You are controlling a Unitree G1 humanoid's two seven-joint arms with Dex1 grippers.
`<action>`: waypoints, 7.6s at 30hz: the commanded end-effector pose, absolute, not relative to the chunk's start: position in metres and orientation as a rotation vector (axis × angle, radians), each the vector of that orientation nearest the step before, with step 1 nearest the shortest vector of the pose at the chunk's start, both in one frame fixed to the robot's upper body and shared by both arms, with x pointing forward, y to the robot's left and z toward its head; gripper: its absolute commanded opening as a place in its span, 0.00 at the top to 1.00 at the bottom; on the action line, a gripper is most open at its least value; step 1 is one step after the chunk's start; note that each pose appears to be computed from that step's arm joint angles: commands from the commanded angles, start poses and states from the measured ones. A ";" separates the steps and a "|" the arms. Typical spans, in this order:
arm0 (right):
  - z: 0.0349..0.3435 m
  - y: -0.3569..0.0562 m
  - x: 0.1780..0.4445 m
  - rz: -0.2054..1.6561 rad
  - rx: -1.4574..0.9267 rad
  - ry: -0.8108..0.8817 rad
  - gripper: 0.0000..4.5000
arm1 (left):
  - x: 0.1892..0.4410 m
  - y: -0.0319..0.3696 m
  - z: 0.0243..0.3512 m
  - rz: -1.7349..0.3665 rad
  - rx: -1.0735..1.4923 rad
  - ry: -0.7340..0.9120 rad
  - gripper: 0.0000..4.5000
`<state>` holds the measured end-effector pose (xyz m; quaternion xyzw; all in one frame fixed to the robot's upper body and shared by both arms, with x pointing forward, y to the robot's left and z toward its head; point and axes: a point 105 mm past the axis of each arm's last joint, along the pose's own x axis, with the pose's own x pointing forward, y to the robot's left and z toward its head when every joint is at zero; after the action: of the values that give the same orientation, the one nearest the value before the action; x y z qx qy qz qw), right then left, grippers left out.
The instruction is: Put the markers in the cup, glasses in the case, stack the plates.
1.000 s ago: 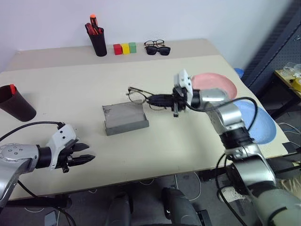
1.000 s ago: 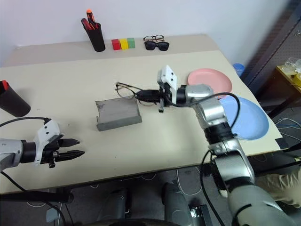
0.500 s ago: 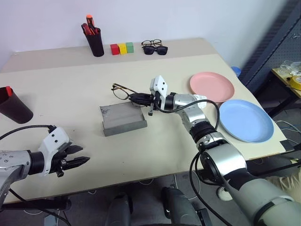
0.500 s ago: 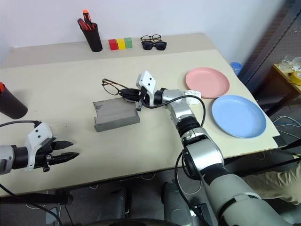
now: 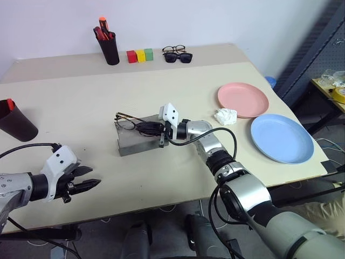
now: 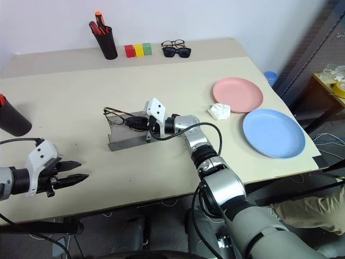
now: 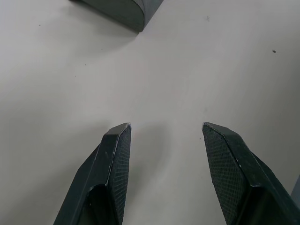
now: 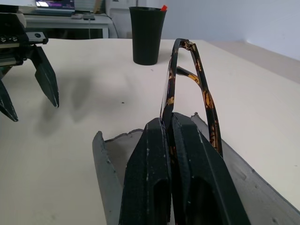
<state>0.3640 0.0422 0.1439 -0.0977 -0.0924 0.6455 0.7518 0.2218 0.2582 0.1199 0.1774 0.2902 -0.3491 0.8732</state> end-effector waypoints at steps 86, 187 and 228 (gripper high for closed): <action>0.110 -0.301 0.288 0.196 -0.329 0.293 0.00 | 0.321 0.052 0.178 -1.524 0.477 0.185 0.01; 0.147 -0.230 0.428 0.364 -0.339 0.022 1.00 | 0.328 0.085 0.211 -1.141 0.195 -0.006 0.00; 0.179 -0.223 0.309 0.654 -0.349 -0.036 0.15 | 0.327 0.172 0.167 -0.613 0.160 -0.037 0.00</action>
<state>0.3212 -0.2218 0.1491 -0.1601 0.0195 0.3239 0.9323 0.3347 0.1692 0.1517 0.0762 0.0072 -0.2988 0.9512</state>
